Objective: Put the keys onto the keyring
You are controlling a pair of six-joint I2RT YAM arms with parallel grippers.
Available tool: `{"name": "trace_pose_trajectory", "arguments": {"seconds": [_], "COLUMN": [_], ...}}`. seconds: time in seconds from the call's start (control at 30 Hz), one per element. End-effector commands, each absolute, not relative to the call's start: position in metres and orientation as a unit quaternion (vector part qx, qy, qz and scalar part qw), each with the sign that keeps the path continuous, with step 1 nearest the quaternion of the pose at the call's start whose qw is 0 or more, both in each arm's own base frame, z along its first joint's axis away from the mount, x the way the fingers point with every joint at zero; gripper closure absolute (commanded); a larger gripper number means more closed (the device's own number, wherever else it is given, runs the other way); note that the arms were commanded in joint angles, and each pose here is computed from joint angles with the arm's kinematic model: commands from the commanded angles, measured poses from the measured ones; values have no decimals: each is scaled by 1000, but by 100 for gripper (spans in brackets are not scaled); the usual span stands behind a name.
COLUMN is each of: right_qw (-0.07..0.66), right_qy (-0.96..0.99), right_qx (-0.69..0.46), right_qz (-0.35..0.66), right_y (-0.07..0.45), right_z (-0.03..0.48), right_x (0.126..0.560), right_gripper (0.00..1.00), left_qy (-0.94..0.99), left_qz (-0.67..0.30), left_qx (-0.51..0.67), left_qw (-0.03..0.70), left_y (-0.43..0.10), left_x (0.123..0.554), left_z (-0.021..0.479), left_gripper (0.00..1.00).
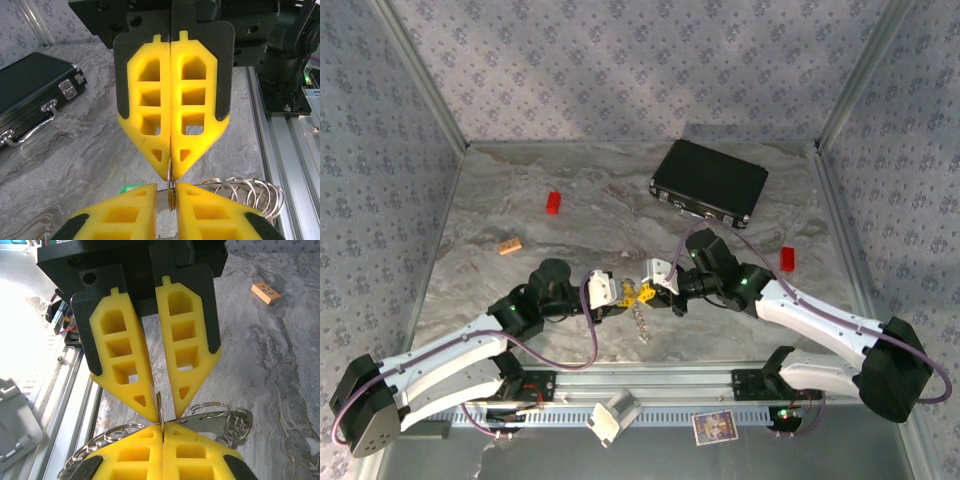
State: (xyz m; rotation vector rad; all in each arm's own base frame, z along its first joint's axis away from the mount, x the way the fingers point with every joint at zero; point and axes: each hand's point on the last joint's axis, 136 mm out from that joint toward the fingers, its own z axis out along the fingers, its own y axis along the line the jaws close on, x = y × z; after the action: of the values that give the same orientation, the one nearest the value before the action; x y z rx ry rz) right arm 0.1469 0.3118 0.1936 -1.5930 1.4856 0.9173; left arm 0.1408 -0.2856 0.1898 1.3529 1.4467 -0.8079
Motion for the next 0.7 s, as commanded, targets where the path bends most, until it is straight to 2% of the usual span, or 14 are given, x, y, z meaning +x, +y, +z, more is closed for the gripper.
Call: {"name": "trace_pose_trajectory", "arguments": {"seconds": [0.0,0.5,0.67], "right_qw": [390,384,375], "right_qy": [569,571,575], "right_qx": [-634,-651,-655], "right_qz": [349,320,317], "right_y": [316,321,322], "right_z": [206,204,200], "right_x": [148,148,147], "right_gripper": [100,100,100], "left_qy": [586,586,581], "left_qz": [-329,-328,-328], "left_qx": [559,564,565], "left_qw": [487,481,486], "left_y": [-288,-290,-290], "left_x": [141,142,141], "left_z": [200,199,201], "left_gripper": [82,82,86]}}
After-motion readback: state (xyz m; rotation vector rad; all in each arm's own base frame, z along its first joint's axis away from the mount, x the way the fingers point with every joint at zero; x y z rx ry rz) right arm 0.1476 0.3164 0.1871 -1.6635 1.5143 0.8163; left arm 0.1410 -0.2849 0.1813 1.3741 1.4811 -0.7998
